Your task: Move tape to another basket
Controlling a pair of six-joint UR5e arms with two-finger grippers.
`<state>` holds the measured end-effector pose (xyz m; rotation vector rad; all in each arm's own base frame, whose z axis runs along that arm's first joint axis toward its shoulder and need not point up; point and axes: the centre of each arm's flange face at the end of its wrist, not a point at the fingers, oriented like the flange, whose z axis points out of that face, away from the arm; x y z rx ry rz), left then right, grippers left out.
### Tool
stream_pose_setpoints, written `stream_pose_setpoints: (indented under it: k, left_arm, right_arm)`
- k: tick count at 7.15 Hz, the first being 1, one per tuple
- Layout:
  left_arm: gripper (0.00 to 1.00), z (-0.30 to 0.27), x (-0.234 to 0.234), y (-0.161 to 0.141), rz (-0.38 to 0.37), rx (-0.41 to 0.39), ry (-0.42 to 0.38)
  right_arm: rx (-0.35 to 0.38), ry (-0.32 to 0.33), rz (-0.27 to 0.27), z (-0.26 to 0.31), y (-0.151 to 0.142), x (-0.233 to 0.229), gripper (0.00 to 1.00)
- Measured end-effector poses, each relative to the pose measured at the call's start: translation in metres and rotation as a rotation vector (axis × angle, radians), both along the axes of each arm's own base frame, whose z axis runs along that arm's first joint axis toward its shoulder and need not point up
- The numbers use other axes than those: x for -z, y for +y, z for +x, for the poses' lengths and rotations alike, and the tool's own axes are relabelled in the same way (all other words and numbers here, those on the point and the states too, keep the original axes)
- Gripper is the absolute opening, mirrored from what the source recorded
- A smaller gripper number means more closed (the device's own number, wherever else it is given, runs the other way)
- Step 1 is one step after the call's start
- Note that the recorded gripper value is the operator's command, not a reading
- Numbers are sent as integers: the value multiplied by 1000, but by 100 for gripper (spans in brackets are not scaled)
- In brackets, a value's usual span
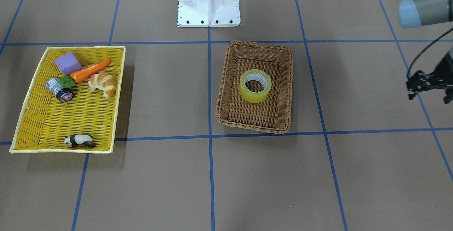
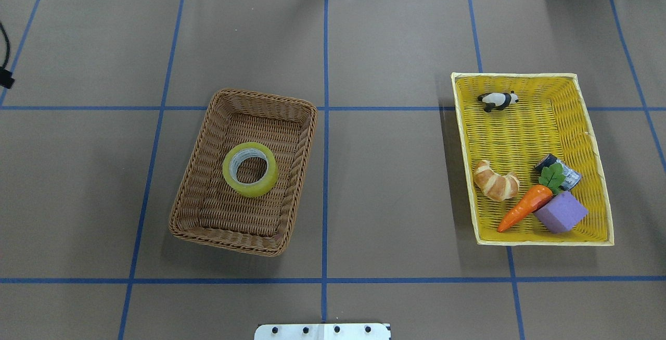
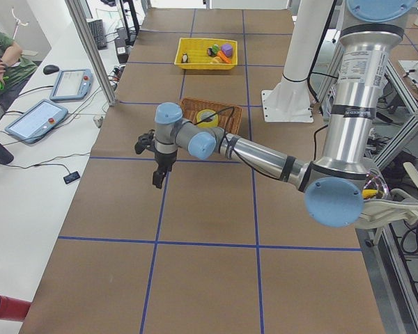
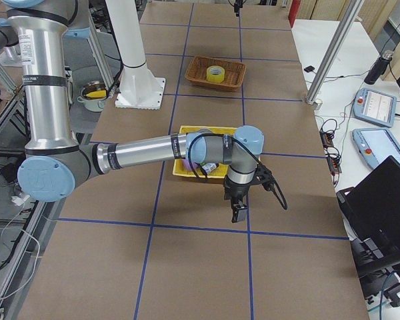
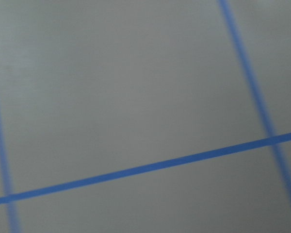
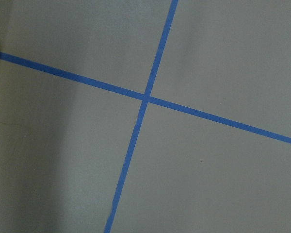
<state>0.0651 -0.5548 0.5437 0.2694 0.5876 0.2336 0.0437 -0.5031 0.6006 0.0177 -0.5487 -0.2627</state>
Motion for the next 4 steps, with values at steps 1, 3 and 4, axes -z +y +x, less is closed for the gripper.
stream_pose_setpoints:
  k: [1, 3, 4]
  left_arm:
    - [98, -47, -40, -1, 1, -34, -29]
    - [98, -85, -97, 15, -54, -55, -23]
    - [98, -95, -116, 27, -86, -45, -19]
  right_arm:
    - [-1, 0, -17, 1, 6, -9, 100]
    - [-18, -46, -46, 5, 18, -20, 100]
    - [-36, -84, -58, 10, 23, -23, 100]
